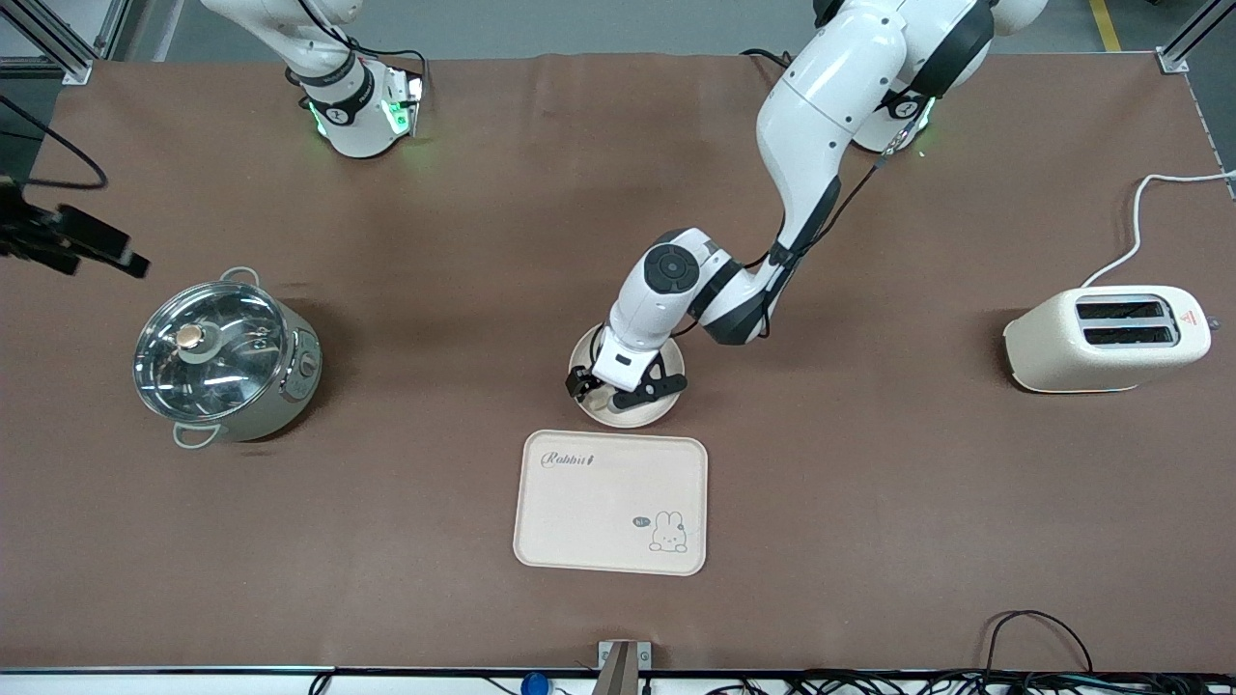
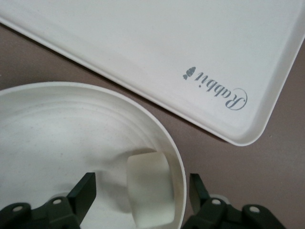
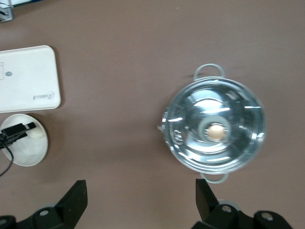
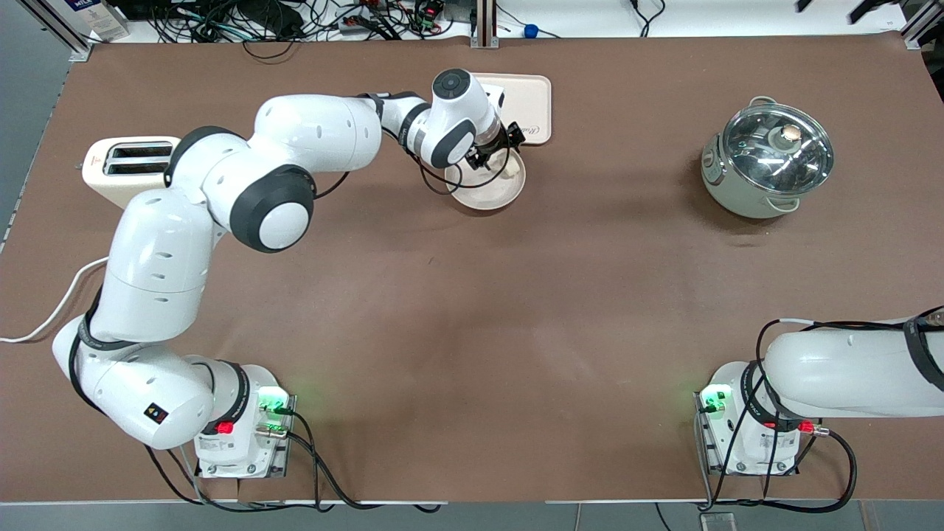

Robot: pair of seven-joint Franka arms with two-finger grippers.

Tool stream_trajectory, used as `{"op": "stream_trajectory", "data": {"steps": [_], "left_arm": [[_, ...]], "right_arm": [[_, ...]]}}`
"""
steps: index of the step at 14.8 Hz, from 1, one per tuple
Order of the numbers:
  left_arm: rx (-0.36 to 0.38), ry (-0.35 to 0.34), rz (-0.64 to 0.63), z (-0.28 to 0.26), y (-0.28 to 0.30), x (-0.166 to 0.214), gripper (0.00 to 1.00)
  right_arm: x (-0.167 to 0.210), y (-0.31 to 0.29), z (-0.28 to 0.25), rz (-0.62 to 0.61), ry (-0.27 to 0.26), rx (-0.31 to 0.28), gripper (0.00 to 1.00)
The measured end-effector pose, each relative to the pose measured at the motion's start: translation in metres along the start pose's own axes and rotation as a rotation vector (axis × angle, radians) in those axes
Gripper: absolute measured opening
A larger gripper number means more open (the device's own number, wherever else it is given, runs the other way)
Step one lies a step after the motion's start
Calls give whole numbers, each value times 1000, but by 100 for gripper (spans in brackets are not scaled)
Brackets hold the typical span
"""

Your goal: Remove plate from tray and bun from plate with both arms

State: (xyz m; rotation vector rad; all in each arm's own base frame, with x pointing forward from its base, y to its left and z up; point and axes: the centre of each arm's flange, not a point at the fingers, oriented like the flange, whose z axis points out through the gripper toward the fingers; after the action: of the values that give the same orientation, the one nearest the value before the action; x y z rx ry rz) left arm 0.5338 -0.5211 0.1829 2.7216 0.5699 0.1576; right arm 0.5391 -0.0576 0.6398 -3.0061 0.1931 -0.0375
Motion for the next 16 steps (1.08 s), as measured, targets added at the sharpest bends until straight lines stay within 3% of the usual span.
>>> {"op": "stream_trajectory", "data": {"steps": [4,7,10,14,16], "left_arm": [[-2,0,-4,5,-2,0,39],[-10,4,-7,2,2,3,20],[40,6,-48,-27,6,32,18],[169,16,-204,-129,-22,124,18],[226,10,-260,-142,-54,148,18]], "right_arm": [[-10,4,-30,-50,15,-109,100],[-10,-6,-32,-72,18,-124,100],[-10,-18,-29,-95,14,-125,100],[-10,-22,-29,-102,15,-126,100],[-10,-22,-32,-102,21,-126,100]]}}
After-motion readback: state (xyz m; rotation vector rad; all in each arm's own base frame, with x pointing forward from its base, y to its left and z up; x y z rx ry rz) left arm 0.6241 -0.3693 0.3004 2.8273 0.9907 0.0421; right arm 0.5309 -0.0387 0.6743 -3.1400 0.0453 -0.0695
